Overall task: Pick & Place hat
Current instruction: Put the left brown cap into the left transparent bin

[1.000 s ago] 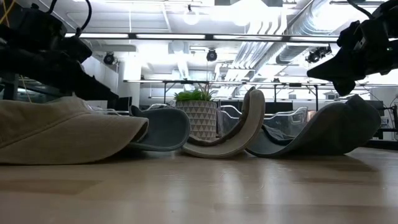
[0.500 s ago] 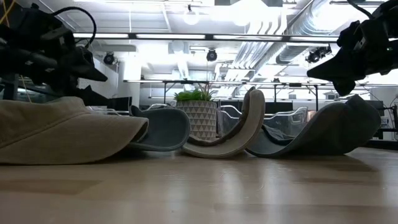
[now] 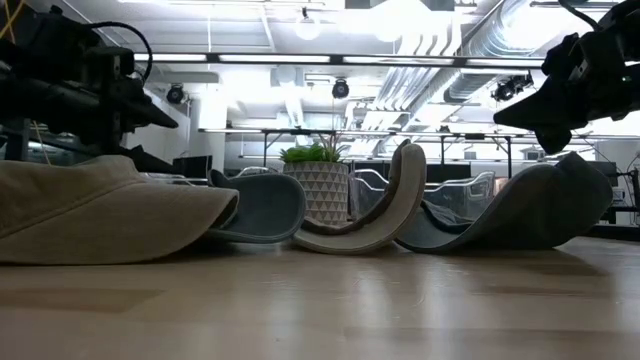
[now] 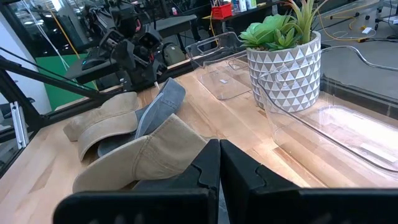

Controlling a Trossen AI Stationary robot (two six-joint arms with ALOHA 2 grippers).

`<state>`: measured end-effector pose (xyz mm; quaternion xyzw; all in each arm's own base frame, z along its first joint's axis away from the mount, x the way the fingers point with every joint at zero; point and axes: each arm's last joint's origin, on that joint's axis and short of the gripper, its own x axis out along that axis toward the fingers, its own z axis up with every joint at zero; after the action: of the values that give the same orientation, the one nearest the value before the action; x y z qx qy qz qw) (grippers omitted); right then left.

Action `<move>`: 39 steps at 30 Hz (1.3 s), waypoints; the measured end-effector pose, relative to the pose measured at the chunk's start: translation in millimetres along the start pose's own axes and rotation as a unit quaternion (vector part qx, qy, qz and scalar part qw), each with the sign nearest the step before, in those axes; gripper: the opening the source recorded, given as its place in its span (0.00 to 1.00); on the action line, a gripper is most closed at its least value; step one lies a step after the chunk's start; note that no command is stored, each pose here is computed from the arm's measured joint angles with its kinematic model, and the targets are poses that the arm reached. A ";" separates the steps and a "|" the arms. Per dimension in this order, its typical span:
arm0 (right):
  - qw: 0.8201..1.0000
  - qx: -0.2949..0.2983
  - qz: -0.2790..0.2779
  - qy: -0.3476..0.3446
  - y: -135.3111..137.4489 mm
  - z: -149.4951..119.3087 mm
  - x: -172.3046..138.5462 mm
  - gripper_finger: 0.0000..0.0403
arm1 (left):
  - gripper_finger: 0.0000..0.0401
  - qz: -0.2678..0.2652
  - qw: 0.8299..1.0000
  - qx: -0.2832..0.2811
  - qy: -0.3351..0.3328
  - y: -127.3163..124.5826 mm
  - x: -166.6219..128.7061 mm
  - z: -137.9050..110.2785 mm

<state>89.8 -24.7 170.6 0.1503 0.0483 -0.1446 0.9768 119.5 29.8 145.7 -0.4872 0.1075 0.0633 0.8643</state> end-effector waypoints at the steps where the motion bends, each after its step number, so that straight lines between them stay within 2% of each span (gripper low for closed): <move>1: 1.000 0.000 0.000 0.000 0.0 -0.1 0.0 0.01 | 0.63 0.001 1.000 -0.007 -0.005 -0.3 0.0 0.5; 8: 1.000 0.000 0.000 0.000 0.0 0.0 0.0 0.01 | 0.63 -0.008 0.998 -0.056 0.004 -2.5 -0.1 1.2; 10: 1.000 0.000 0.000 0.000 0.0 -0.1 0.0 0.01 | 0.63 -0.015 0.998 -0.051 0.016 -6.6 -0.5 3.0; 14: 1.000 0.000 0.000 0.000 0.0 0.0 0.0 0.01 | 0.63 -0.057 0.998 0.000 0.009 -32.9 -4.0 19.3; 25: 1.000 0.000 0.000 0.000 0.0 -0.1 0.0 0.01 | 0.63 0.036 0.992 0.083 0.083 -91.1 -29.0 51.9; 34: 1.000 0.000 0.000 0.000 0.0 0.0 0.0 0.01 | 0.63 0.041 0.989 0.078 0.120 -128.9 -40.2 72.9; 39: 1.000 0.000 0.000 0.000 0.0 0.0 0.0 0.01 | 0.63 0.061 0.979 0.101 0.167 -143.3 -36.3 72.9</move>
<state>89.8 -24.7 170.6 0.1502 0.0484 -0.1446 0.9768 124.0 17.8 310.1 -0.3938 0.2858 0.0227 0.8733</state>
